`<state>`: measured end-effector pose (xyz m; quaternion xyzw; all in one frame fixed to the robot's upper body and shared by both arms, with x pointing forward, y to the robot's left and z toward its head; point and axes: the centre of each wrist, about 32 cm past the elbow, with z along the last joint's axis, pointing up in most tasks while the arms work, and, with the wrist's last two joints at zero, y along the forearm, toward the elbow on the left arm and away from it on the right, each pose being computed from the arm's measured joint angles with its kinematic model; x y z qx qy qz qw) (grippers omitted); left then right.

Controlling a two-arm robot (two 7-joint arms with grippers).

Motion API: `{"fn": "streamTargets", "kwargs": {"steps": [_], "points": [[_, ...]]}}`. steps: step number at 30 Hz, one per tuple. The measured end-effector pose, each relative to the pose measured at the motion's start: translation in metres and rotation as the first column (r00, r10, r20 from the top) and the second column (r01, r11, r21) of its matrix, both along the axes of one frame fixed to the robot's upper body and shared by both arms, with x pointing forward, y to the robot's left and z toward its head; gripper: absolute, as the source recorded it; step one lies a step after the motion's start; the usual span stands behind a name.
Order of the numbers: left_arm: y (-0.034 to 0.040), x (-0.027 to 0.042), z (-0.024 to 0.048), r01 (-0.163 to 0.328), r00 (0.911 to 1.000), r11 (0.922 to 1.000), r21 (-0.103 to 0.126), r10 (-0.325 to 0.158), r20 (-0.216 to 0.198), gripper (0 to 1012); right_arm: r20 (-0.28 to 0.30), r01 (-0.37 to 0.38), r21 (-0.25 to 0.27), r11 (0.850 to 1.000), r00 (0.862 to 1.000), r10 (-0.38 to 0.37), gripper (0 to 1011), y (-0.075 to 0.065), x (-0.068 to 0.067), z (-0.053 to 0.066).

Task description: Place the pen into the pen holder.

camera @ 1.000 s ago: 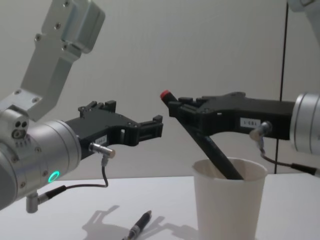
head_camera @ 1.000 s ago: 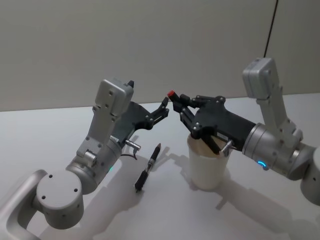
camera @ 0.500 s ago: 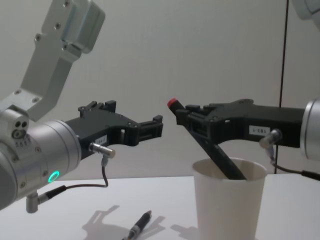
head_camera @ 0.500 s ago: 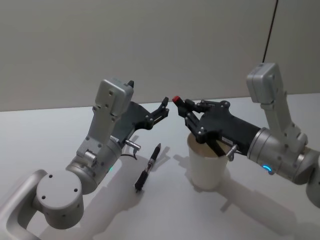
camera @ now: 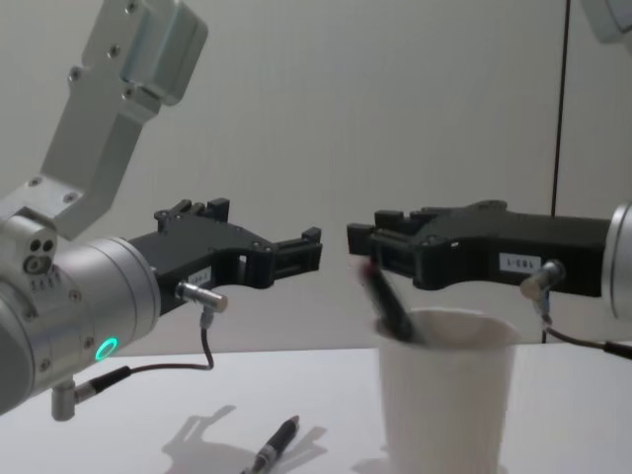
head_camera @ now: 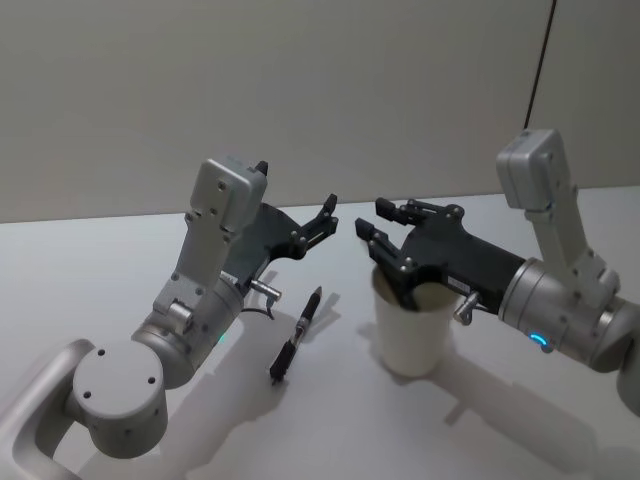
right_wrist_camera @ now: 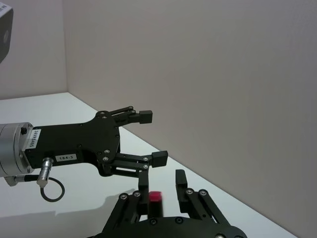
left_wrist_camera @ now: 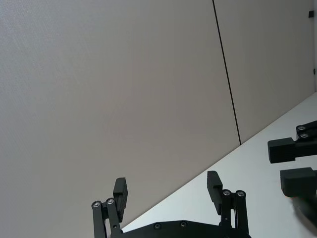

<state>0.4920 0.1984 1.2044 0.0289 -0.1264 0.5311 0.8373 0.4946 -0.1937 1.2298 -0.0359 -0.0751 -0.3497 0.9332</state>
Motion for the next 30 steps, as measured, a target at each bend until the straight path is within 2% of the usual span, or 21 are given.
{"fn": "streamTargets", "kwargs": {"steps": [2, 4, 5, 8, 10, 13, 17, 19, 21, 24, 30], "points": [[0.0, 0.0, 0.0, 0.0, 1.0, 1.0, 0.0, 0.0, 0.0, 1001, 0.0, 0.0, 0.0, 1.0, 1.0, 0.0, 363, 0.0, 0.0, 0.0], [0.0, 0.0, 0.0, 0.0, 1.0, 1.0, 0.0, 0.0, 0.0, 1001, -0.001, 0.001, 0.0, 1.0, 1.0, -0.001, 402, 0.0, 0.0, 0.0], [0.0, 0.0, 0.0, 0.0, 1.0, 1.0, 0.0, 0.0, 0.0, 1001, -0.001, 0.001, -0.001, 1.0, 1.0, -0.001, 463, 0.0, 0.0, 0.0], [0.0, 0.0, 0.0, 0.0, 1.0, 1.0, 0.0, 0.0, 0.0, 1001, -0.001, 0.001, -0.001, 1.0, 1.0, -0.001, 521, -0.001, 0.0, 0.0], [0.0, 0.0, 0.0, 0.0, 1.0, 1.0, 0.0, 0.0, 0.0, 1001, -0.001, 0.002, -0.001, 1.0, 1.0, -0.002, 619, -0.001, 0.0, 0.0], [0.0, 0.0, 0.0, 0.0, 1.0, 1.0, 0.0, 0.0, 0.0, 1001, -0.002, 0.002, -0.001, 1.0, 1.0, -0.002, 675, -0.001, 0.0, 0.0], [0.0, 0.0, 0.0, 0.0, 1.0, 1.0, 0.0, 0.0, 0.0, 1001, 0.0, 0.003, -0.002, 1.0, 1.0, -0.003, 834, -0.001, -0.001, 0.0], [0.0, 0.0, 0.0, 0.0, 1.0, 1.0, 0.0, 0.0, 0.0, 1001, 0.005, 0.005, -0.004, 1.0, 1.0, -0.005, 864, -0.002, -0.001, 0.001], [0.0, 0.0, 0.0, 0.0, 1.0, 1.0, 0.0, 0.0, 0.0, 1001, 0.012, 0.009, -0.008, 1.0, 1.0, -0.009, 939, -0.003, -0.001, 0.002], [0.0, 0.0, 0.0, 0.0, 1.0, 1.0, 0.0, 0.0, 0.0, 1001, 0.039, 0.027, -0.016, 1.0, 0.999, -0.027, 998, -0.008, 0.0, 0.008], [0.0, 0.0, 0.0, 0.0, 1.0, 1.0, 0.0, 0.0, 0.0, 1001, 0.071, 0.073, -0.017, 0.997, 0.995, -0.071, 1001, -0.021, 0.0, 0.015]]}}
